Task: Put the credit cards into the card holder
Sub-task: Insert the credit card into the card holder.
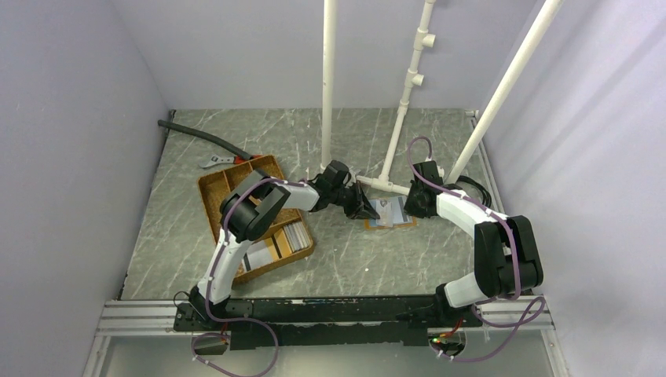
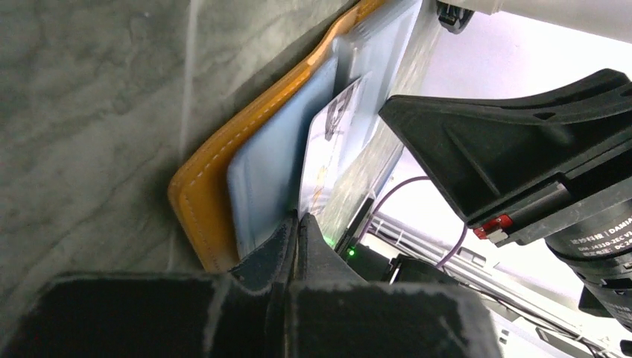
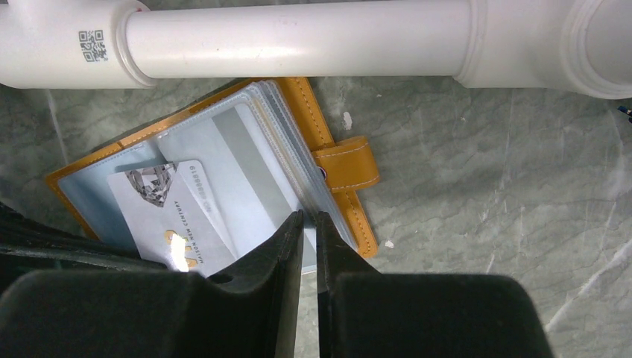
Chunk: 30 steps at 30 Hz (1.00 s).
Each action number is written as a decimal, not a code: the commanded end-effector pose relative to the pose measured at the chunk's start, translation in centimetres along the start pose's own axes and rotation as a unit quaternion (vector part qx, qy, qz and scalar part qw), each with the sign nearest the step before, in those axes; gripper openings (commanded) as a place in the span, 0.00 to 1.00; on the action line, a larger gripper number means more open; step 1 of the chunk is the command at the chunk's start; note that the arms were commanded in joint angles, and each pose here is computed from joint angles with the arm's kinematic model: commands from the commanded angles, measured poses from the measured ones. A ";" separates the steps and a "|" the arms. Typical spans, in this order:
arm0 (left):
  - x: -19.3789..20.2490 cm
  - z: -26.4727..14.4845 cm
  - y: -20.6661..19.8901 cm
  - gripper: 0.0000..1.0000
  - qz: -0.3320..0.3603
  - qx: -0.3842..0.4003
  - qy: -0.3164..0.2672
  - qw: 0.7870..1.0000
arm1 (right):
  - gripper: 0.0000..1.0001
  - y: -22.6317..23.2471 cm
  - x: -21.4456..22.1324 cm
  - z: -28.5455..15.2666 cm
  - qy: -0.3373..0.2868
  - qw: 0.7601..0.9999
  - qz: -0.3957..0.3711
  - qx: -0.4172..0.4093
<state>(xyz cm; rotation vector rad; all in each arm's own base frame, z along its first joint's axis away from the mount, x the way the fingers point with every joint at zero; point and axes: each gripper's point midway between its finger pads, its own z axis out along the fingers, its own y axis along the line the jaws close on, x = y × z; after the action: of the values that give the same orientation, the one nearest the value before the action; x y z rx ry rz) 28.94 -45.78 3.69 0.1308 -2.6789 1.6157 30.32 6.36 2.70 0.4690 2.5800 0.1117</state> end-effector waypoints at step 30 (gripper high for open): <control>-2.4 4.0 0.1 0.00 0.069 -0.038 -0.075 0.994 | 0.12 1.0 4.0 0.6 0.060 0.996 0.010 -0.058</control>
<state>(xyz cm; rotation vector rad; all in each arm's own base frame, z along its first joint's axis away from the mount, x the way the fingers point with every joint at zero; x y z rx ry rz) 31.10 -48.72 3.45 0.1349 -2.7900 1.7173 30.61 6.91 2.67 0.4665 2.5574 0.1850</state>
